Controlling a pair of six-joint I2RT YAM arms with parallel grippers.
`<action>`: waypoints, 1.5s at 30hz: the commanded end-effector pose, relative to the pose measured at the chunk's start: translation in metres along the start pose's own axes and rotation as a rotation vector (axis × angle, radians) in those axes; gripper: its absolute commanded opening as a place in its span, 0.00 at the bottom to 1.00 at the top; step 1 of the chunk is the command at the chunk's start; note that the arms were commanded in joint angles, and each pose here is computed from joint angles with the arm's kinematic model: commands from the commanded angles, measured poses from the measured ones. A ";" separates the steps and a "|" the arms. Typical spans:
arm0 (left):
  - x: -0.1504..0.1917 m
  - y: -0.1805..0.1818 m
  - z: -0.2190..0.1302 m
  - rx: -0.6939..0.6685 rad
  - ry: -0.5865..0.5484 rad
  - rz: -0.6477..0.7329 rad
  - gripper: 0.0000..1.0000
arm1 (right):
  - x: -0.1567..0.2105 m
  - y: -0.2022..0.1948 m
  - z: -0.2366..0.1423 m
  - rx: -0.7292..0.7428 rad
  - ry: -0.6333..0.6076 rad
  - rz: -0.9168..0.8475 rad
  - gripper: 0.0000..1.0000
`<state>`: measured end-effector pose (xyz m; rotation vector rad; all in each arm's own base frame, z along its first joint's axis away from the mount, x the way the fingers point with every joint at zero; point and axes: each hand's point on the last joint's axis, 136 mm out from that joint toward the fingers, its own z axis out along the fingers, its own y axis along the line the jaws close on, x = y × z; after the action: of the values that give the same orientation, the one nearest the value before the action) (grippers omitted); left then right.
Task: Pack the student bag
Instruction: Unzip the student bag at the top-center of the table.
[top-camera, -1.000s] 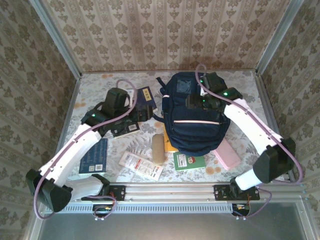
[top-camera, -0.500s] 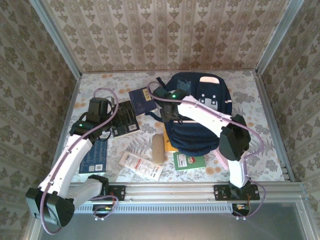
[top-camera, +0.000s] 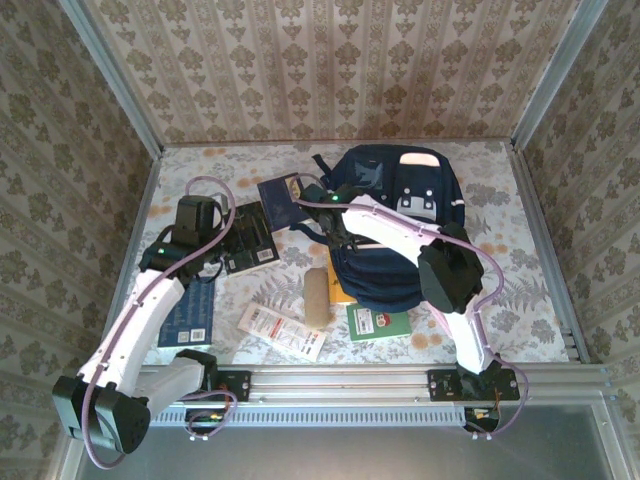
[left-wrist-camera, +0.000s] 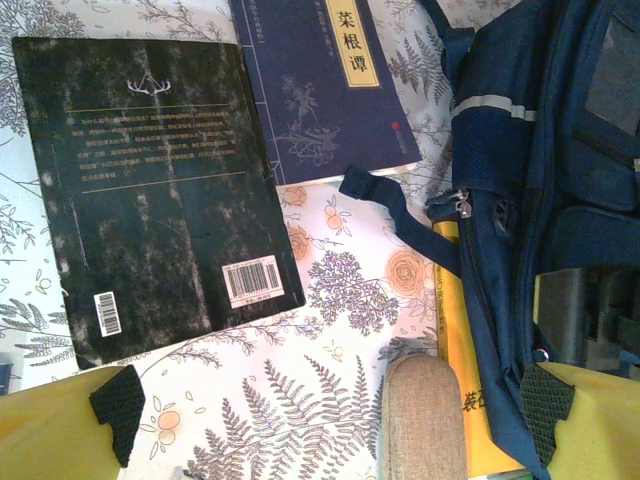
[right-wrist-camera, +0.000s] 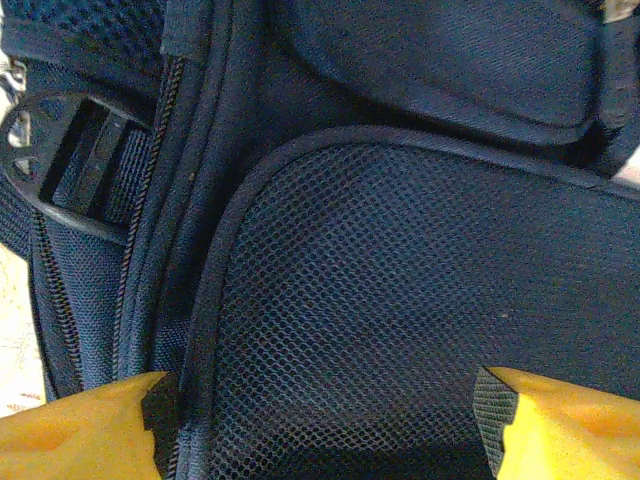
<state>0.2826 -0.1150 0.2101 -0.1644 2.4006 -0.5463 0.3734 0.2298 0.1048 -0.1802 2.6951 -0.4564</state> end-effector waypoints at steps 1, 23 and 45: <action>-0.001 -0.001 -0.002 0.016 -0.013 -0.017 1.00 | 0.014 0.012 0.013 -0.052 0.060 -0.007 0.78; -0.001 -0.006 0.001 0.051 -0.007 -0.001 1.00 | -0.018 -0.030 -0.014 -0.228 -0.048 -0.020 0.00; 0.029 -0.118 0.015 0.378 0.004 0.576 0.80 | -0.009 -0.075 -0.153 -0.818 -0.350 0.018 0.00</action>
<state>0.2647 -0.2127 0.2128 0.4825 2.2970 -0.7206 0.3189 0.1894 0.2224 -0.4272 2.5534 0.3928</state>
